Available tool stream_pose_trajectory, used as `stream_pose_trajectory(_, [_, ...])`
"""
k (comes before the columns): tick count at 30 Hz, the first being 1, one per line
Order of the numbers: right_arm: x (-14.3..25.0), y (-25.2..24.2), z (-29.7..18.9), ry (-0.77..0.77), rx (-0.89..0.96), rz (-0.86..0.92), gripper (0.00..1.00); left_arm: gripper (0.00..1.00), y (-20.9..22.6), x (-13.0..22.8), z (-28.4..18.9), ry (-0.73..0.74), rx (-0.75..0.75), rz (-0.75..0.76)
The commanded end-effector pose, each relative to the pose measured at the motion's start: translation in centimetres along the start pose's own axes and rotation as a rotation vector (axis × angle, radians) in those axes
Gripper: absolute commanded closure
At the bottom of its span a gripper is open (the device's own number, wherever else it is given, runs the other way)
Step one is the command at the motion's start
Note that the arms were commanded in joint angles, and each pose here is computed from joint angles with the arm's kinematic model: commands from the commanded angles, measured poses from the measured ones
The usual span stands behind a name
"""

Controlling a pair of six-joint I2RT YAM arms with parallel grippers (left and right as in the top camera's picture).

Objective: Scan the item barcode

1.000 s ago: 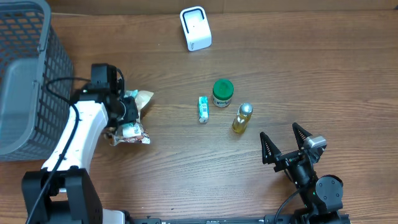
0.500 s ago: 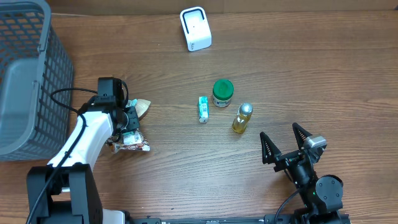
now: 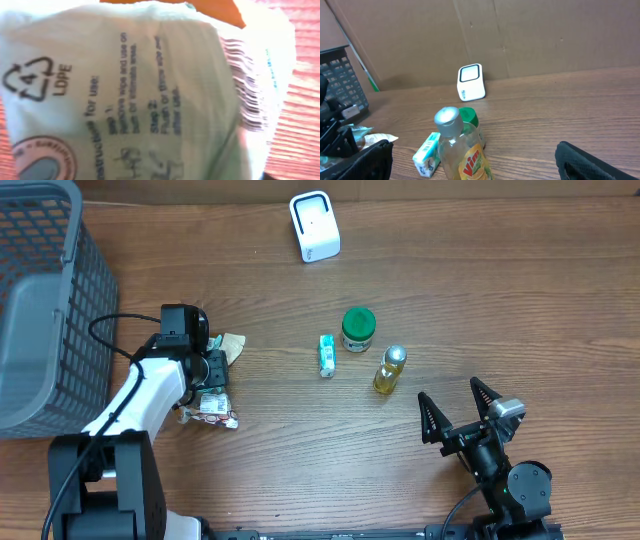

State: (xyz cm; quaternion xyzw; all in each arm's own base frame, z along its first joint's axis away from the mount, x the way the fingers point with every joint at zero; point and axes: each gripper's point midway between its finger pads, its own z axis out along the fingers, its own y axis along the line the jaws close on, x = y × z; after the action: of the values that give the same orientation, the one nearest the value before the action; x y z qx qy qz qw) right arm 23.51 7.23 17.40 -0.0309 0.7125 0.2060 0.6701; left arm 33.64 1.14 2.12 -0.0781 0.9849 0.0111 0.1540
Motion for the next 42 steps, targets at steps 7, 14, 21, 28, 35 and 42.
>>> stream_pose_trajectory(7, [0.3,0.0,0.0,0.0,0.001,-0.008,0.0,0.14,-0.3,-1.5,-0.5,-0.028,-0.004,0.056])
stream_pose_trajectory(14, [0.3,0.0,0.0,0.0,0.001,-0.008,0.0,0.09,-0.4,-2.7,-1.4,-0.047,-0.002,0.055])
stream_pose_trajectory(21, [0.3,0.0,0.0,0.0,0.0,-0.008,0.0,0.16,-0.7,-3.3,-3.2,-0.013,0.013,0.056])
stream_pose_trajectory(28, [0.3,0.0,0.0,0.0,0.0,-0.008,0.0,0.55,-1.4,-3.1,-3.4,0.0,0.049,0.057])
stream_pose_trajectory(35, [0.3,0.0,0.0,0.0,0.001,-0.008,0.0,0.66,-1.9,-3.3,-3.7,0.004,0.08,0.057])
stream_pose_trajectory(42, [0.3,0.0,0.0,0.0,0.0,-0.008,0.0,0.68,-2.9,-6.2,-7.6,-0.072,0.13,0.054])
